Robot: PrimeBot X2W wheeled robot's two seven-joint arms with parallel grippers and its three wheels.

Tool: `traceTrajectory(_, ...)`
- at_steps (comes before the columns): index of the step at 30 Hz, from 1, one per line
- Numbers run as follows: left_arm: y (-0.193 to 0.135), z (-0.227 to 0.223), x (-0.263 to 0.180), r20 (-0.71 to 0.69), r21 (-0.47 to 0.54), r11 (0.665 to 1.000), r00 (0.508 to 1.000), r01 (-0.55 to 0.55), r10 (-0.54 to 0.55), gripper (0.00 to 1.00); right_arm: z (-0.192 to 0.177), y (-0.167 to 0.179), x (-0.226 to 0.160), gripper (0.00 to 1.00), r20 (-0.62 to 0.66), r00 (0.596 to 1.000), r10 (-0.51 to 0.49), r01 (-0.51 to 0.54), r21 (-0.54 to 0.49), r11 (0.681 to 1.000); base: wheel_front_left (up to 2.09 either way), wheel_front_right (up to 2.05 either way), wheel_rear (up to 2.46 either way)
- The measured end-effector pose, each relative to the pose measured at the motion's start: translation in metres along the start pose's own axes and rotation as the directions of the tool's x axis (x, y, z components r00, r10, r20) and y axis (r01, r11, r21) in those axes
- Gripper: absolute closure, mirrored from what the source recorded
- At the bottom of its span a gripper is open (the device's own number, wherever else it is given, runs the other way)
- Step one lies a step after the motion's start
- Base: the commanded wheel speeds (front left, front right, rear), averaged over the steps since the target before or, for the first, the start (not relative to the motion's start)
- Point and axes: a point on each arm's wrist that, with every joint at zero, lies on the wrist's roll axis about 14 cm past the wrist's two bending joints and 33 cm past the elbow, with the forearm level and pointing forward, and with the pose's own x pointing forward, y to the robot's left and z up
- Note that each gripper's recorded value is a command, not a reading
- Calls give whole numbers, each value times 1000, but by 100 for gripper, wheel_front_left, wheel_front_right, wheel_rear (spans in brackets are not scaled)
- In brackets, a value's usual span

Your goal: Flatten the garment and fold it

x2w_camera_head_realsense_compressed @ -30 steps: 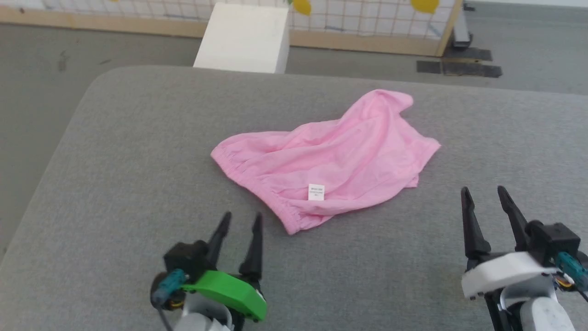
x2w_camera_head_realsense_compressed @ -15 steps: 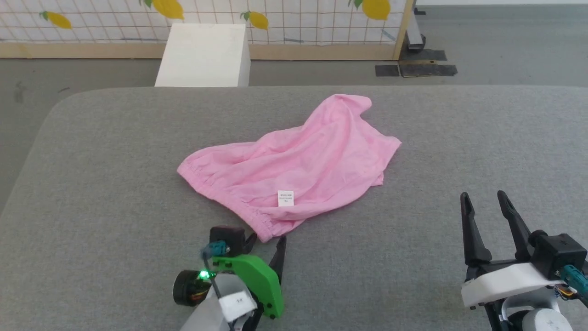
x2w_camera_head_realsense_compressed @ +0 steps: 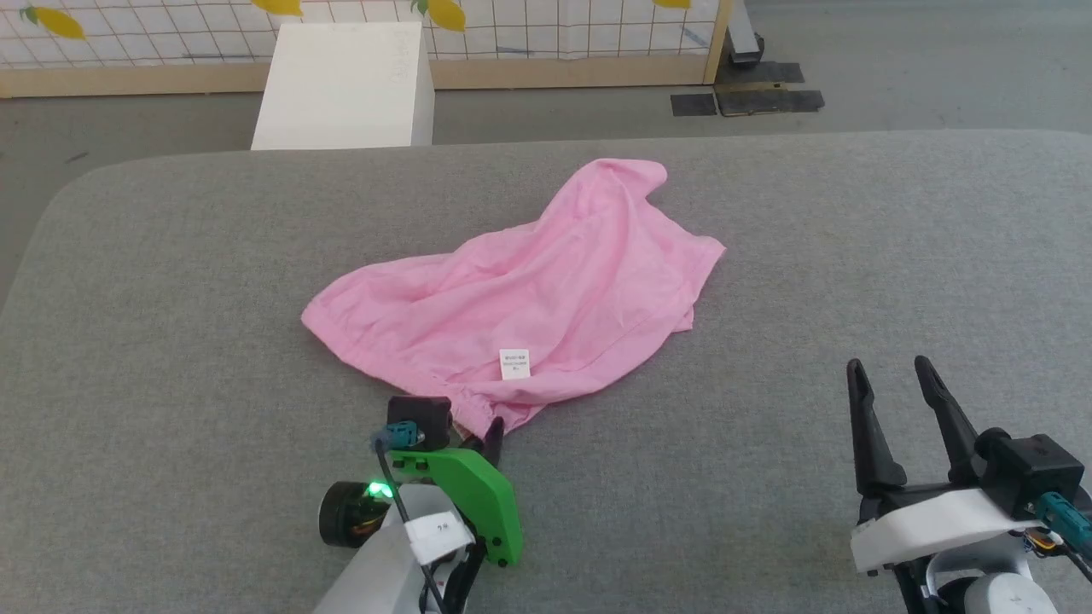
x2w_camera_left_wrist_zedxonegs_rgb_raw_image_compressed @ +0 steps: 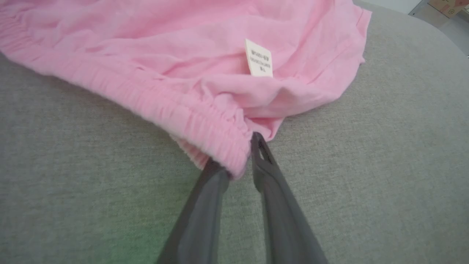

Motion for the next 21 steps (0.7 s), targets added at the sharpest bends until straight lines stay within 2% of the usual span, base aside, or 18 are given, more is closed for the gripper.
traceTrajectory(7, 15, 11, -9, 71, -46, 998, 996, -45, 48, 100, 1, 2, 3, 0, 4, 1000, 7, -7, 1, 1000, 0, 0, 0)
traceTrajectory(14, 61, 9, -46, 107, -71, 982, 977, -177, 184, 100, 1, 5, 7, 0, -9, 1000, 16, -16, 4, 1000, 0, 0, 0)
traceTrajectory(21, 101, 3, -87, 90, -75, 947, 944, -312, 318, 100, -12, 13, 13, 0, -90, 995, 41, -41, 4, 999, 0, 0, 0)
